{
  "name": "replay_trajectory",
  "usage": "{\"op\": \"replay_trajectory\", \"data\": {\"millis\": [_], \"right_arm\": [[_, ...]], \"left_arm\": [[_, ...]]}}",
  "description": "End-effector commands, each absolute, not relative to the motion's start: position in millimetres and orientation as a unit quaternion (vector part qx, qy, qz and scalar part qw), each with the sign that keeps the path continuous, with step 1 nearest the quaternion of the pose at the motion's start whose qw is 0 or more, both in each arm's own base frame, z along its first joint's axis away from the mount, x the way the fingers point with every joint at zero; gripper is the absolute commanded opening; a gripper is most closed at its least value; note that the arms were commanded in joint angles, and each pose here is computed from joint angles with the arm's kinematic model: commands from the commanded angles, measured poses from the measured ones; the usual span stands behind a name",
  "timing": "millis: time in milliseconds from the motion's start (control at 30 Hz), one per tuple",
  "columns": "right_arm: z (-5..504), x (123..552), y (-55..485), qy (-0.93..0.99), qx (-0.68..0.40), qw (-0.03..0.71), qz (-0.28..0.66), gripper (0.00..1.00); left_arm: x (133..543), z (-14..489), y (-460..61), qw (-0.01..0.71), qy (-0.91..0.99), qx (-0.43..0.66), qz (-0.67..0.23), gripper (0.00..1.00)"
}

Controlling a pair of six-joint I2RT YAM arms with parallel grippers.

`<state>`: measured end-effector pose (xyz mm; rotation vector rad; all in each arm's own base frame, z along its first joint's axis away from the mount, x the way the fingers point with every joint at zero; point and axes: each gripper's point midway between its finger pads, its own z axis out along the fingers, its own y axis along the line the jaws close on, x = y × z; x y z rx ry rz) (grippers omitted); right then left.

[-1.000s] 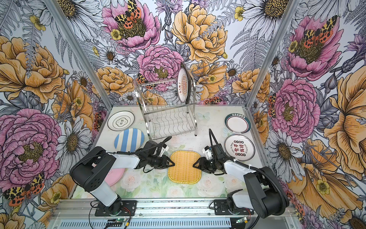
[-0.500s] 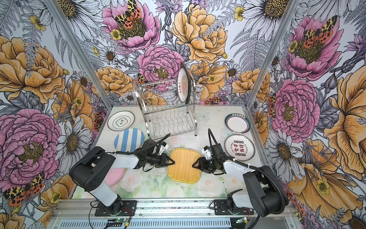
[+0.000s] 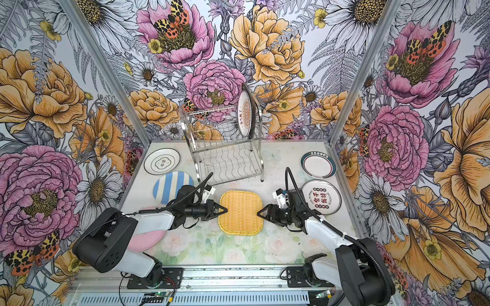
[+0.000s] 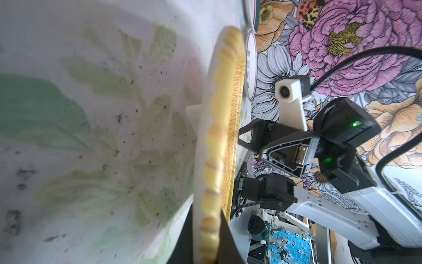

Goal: Load plates into a dish rack
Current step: Pick up the plate from the bottom-center of the table.

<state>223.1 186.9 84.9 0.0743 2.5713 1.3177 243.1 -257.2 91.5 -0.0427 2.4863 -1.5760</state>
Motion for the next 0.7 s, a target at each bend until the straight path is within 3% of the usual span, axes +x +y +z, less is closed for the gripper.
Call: {"op": "replay_trajectory", "data": {"millis": [0,400,667], "right_arm": [[124.9,239.5,196.5,0.858,-0.006,0.168,0.485,0.71],[205.0,262.9,224.4,0.801,-0.067,0.205,0.558,0.71],[214.6,260.8,244.2,0.782,-0.098,0.193,0.584,0.66]], "left_arm": [[246.6,145.3,-263.2,0.135,0.796,0.028,-0.589,0.0],[244.4,203.7,-256.9,0.182,0.769,0.06,-0.61,0.0],[246.9,221.2,-251.7,0.202,0.759,0.064,-0.616,0.0]]}}
